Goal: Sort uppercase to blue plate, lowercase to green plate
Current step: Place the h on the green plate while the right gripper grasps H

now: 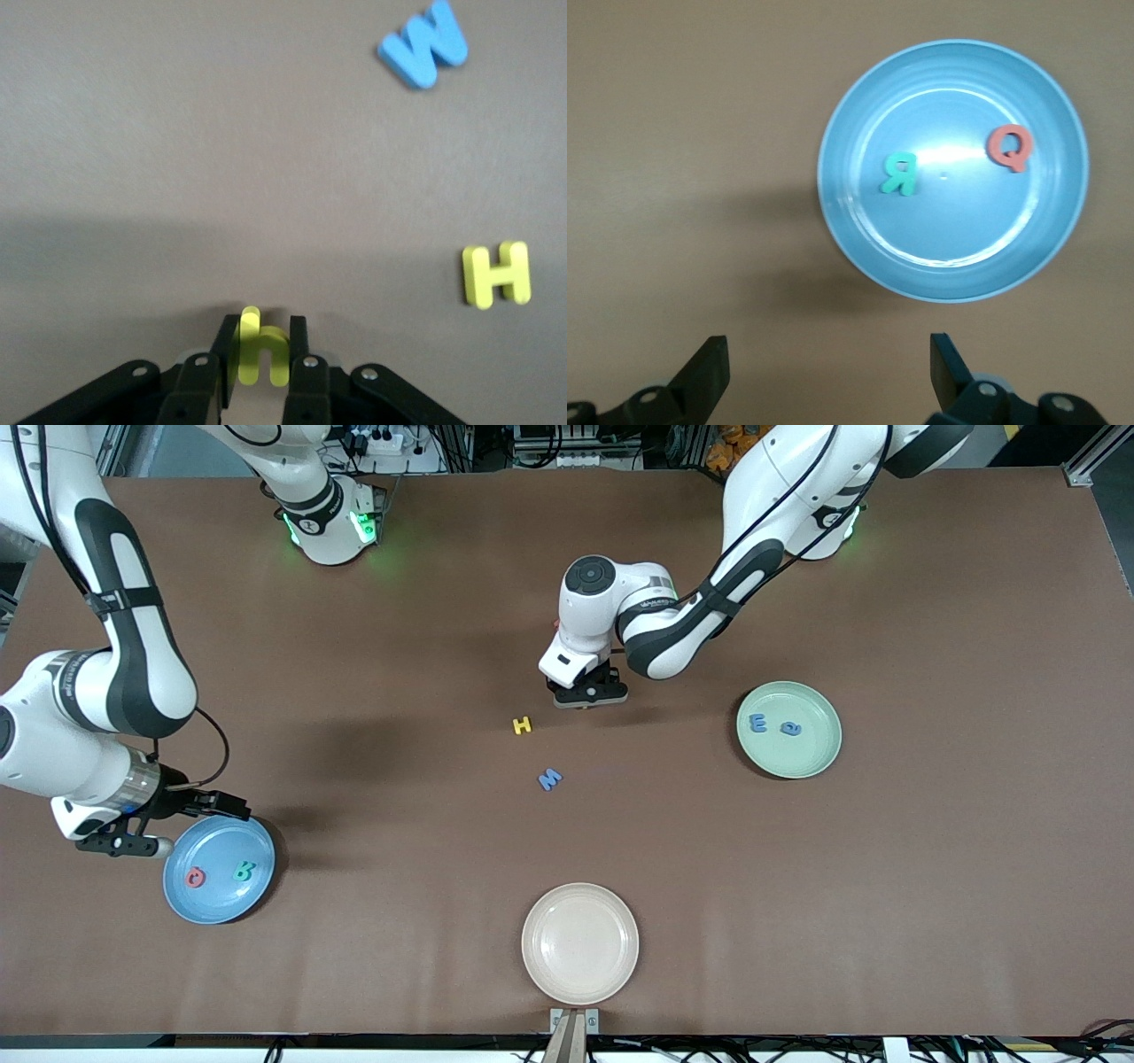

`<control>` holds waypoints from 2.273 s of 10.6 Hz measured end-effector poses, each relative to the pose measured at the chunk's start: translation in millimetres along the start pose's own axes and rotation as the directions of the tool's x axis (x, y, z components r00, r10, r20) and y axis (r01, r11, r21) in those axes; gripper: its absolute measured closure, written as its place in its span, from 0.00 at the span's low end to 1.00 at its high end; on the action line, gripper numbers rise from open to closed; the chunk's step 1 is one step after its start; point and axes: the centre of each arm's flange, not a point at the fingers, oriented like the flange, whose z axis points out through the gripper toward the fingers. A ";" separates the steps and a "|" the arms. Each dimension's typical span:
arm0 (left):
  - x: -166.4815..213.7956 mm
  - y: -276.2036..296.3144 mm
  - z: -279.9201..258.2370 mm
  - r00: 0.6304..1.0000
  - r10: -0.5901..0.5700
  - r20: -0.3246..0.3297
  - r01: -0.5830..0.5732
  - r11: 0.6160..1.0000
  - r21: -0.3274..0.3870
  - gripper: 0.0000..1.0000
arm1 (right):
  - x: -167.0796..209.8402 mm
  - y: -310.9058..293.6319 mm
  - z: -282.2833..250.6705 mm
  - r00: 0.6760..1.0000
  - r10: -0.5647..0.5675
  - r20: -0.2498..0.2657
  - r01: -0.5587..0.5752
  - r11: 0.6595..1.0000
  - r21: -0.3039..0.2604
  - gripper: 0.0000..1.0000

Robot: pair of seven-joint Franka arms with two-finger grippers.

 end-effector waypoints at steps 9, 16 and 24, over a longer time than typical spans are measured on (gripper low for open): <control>139.1 -55.0 -136.7 0.985 0.103 0.141 -0.103 0.995 -0.005 0.74 | -36.0 -213.4 45.5 0.994 -0.111 0.012 0.111 0.994 0.013 0.00; 208.7 -177.7 -197.8 0.942 0.210 0.260 -0.225 0.974 0.027 0.74 | -169.7 -386.5 133.2 0.973 -0.232 0.008 0.232 0.972 0.032 0.00; 218.3 -318.0 -80.1 0.920 0.283 0.272 -0.300 0.954 0.022 0.74 | -218.8 -418.1 177.6 0.938 -0.338 0.069 0.339 0.941 -0.003 0.00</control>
